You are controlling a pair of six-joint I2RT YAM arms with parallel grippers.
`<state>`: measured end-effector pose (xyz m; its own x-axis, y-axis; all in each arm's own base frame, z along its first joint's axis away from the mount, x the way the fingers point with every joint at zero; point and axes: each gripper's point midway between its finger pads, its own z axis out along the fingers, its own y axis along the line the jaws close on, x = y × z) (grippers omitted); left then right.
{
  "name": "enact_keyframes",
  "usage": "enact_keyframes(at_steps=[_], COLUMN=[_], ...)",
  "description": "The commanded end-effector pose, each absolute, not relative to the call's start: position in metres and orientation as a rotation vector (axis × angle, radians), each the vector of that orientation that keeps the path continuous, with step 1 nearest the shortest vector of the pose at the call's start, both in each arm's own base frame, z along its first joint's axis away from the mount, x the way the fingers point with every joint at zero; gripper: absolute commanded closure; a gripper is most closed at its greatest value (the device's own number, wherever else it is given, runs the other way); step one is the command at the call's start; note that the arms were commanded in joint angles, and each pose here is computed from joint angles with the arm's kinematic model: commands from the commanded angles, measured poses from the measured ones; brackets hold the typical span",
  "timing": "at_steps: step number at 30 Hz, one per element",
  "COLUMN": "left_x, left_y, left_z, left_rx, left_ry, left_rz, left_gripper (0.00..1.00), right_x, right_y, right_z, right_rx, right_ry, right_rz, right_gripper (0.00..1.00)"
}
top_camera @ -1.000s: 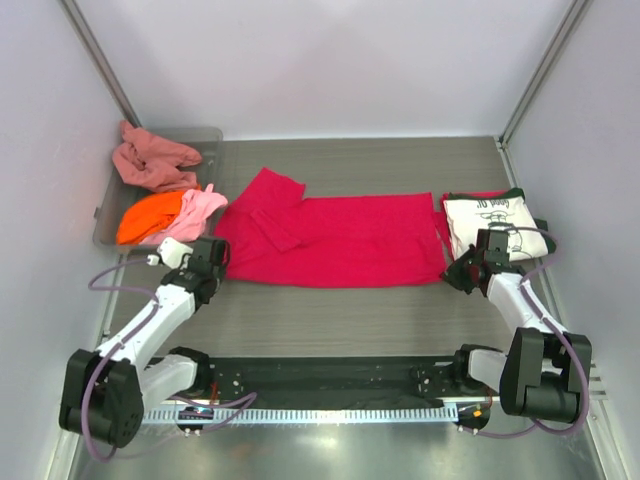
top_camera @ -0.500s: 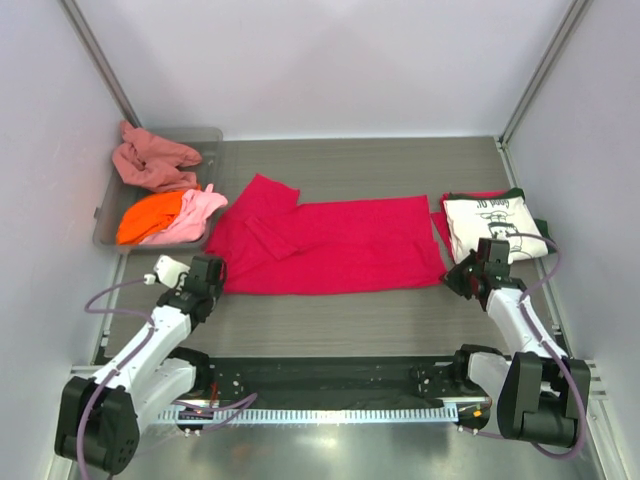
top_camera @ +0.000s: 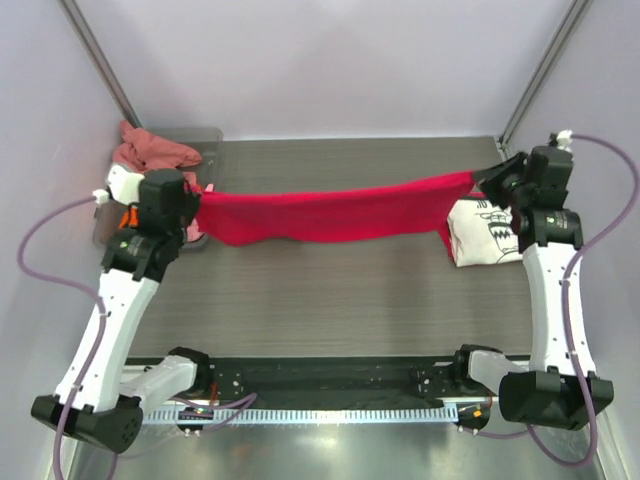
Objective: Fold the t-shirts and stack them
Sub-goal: Fold the tshirt
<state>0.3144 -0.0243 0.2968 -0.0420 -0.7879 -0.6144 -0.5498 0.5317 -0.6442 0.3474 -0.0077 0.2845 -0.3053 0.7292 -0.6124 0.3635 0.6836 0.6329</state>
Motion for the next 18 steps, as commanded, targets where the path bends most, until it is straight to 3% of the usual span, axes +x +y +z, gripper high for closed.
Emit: enact_keyframes(at_steps=[1, 11, 18], left_x=[0.284, 0.22, 0.244], left_y=[-0.008, -0.003, 0.0], left_z=[0.347, 0.418, 0.428], left_rx=[-1.072, -0.976, -0.98], left_ry=[1.694, 1.561, 1.593], left_rz=[-0.235, -0.428, -0.326], left_gripper=[1.0, 1.0, 1.0], right_x=[0.329, 0.256, 0.281], right_y=[-0.001, 0.015, 0.014], right_z=[0.348, 0.44, 0.413], right_rx=[0.82, 0.678, 0.732], right_ry=[1.838, 1.663, 1.73], right_rz=[0.52, 0.562, 0.583], right_gripper=[0.99, 0.99, 0.99])
